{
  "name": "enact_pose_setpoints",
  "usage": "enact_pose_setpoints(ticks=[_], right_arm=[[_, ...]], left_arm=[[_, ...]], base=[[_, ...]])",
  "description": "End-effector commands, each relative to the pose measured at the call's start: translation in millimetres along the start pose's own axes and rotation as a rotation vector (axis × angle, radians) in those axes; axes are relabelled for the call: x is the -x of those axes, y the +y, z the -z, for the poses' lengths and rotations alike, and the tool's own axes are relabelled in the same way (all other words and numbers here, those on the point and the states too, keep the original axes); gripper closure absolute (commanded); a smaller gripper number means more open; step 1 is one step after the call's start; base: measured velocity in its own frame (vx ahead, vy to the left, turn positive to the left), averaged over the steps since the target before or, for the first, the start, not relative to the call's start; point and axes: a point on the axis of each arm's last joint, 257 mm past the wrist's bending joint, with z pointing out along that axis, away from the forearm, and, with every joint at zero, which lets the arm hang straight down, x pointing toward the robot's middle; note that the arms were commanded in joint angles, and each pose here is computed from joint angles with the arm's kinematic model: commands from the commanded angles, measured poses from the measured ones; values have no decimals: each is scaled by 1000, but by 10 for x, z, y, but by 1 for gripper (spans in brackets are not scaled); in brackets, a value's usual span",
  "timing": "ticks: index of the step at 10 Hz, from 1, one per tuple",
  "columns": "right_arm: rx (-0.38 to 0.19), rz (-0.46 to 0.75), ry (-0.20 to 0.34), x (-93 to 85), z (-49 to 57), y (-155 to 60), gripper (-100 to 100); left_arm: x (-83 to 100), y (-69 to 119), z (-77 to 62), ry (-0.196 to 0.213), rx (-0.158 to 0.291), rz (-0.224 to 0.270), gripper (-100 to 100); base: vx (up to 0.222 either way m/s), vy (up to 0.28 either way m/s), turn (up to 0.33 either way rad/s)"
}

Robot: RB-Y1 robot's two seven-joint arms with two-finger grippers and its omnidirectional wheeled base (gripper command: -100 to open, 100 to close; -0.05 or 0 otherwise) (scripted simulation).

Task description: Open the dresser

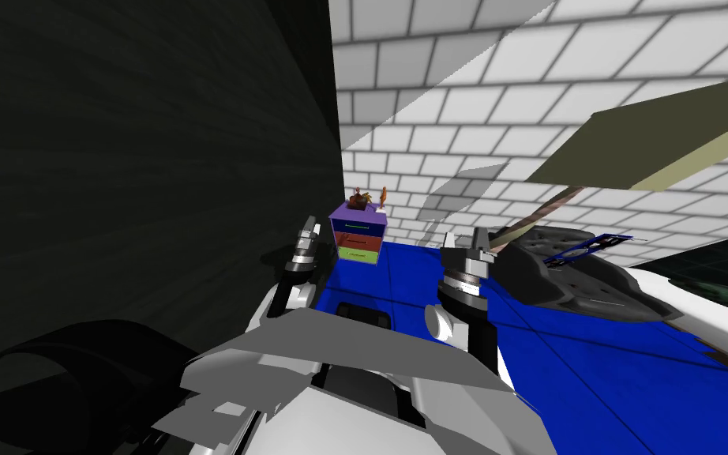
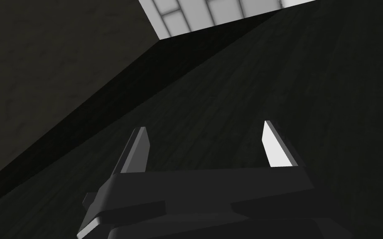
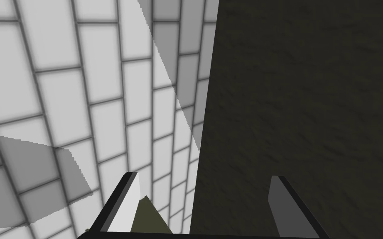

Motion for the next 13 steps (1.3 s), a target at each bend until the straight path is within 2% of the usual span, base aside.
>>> enact_pose_setpoints(ticks=[1,4,5,9,12,13], right_arm=[[0,0,0,0,0,0,0],[0,0,0,0,0,1,0],[0,0,0,0,0,1,0],[-1,0,0,0,1,-3,0],[-1,0,0,0,1,-3,0],[-1,0,0,0,1,-2,0]], left_arm=[[0,0,0,0,0,0,0],[0,-1,0,0,0,0,0],[-46,26,11,30,-7,-14,-100],[-171,205,75,100,-21,-46,-100],[-234,370,134,125,-38,-58,-100],[-244,430,154,128,-25,-58,-100]], base=[[0,0,0],[0,0,0],[24,-8,11],[66,-22,30],[112,-57,52],[80,-44,11]])
